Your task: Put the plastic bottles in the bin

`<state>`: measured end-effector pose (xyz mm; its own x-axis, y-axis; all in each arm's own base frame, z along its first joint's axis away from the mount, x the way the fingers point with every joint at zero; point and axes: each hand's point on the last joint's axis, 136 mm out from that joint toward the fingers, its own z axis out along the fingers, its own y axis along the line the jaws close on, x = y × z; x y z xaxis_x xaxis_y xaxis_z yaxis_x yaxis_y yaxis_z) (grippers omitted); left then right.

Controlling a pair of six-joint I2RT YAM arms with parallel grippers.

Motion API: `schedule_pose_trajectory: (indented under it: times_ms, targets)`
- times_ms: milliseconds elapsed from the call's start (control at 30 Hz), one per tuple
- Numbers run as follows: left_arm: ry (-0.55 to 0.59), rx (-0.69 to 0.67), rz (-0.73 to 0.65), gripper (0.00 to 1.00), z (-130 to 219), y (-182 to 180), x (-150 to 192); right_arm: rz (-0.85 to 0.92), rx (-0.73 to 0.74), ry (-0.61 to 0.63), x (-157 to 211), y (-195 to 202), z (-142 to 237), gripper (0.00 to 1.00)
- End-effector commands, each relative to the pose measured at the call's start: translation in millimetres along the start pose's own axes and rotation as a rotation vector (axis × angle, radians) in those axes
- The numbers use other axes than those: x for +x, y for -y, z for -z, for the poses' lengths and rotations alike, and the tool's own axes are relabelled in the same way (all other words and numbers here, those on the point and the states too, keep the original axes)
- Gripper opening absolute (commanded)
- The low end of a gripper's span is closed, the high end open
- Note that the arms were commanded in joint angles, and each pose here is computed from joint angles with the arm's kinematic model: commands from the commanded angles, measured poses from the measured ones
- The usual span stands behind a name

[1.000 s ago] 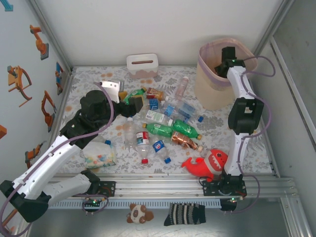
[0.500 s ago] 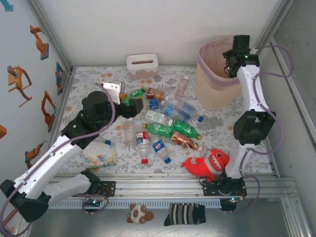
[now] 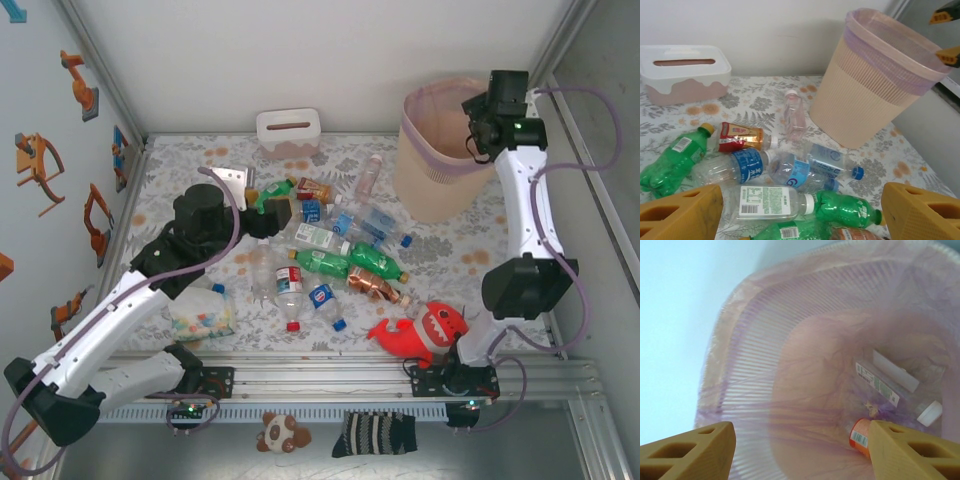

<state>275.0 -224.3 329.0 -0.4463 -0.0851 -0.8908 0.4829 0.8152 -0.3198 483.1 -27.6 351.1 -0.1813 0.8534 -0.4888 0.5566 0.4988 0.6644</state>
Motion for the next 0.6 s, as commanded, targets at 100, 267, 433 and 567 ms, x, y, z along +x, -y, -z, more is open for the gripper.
schedule_pose_trajectory:
  times_ms: [100, 267, 433, 567]
  targets:
    - [-0.065, -0.184, 0.033, 0.83, -5.3, -38.1, 17.7, 0.115, -0.176, 0.054, -11.1, -18.0, 50.1, 0.67]
    - [-0.175, -0.273, 0.081, 0.83, -10.0, -63.4, 39.5, 0.23, -0.182, 0.058, -4.9, -5.4, 70.1, 0.64]
    - [-0.293, -0.308, 0.155, 0.82, -16.2, -80.6, 69.1, 0.314, -0.141, 0.052, 5.8, 20.7, 80.1, 0.64]
    - [-0.383, -0.329, 0.203, 0.82, -21.0, -88.9, 95.7, 0.346, -0.092, 0.035, 16.3, 44.8, 82.0, 0.64]
